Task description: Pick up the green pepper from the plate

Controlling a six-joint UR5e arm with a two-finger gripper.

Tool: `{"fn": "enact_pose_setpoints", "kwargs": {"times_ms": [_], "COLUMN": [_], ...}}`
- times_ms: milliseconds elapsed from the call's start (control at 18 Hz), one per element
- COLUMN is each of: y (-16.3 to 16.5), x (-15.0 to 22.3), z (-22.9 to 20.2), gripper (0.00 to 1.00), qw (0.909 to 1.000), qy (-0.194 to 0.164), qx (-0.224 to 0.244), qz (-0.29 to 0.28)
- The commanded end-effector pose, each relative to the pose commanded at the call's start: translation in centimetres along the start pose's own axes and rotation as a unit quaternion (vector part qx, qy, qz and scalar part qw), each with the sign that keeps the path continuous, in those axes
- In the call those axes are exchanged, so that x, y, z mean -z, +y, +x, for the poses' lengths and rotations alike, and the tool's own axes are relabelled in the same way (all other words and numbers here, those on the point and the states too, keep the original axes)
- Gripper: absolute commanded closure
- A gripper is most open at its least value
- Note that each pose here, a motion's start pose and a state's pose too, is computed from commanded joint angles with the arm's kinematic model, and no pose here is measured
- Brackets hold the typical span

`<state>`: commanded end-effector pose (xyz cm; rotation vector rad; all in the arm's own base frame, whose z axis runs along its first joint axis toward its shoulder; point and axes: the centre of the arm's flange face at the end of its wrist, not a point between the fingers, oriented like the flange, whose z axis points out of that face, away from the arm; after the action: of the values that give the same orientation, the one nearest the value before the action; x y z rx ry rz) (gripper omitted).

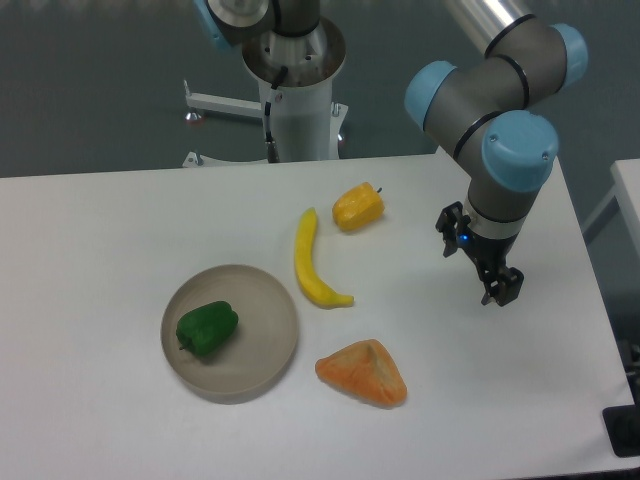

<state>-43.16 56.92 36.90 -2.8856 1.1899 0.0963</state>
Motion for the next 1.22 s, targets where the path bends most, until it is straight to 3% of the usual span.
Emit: {"fn": "enact_pose_setpoints", "kwargs": {"times_ms": [278, 556, 722, 1000, 1222], "y": [-0.1, -2.4, -6.4, -13.8, -21.9], "x": [1.0, 1.6, 1.3, 0.3, -1.1], "z": [0.3, 1.3, 3.9, 8.7, 13.0], "gripper": [0.0, 0.0, 0.0, 0.0, 0.0], "qw": [1.0, 0.9982, 0.9957, 0.9918, 0.9905], "qy": [-0.005, -0.004, 0.009, 0.042, 0.077], "qx": [0.0, 0.008, 0.009, -0.035, 0.01], "qz": [0.003, 0.059, 0.091, 0.115, 0.113]}}
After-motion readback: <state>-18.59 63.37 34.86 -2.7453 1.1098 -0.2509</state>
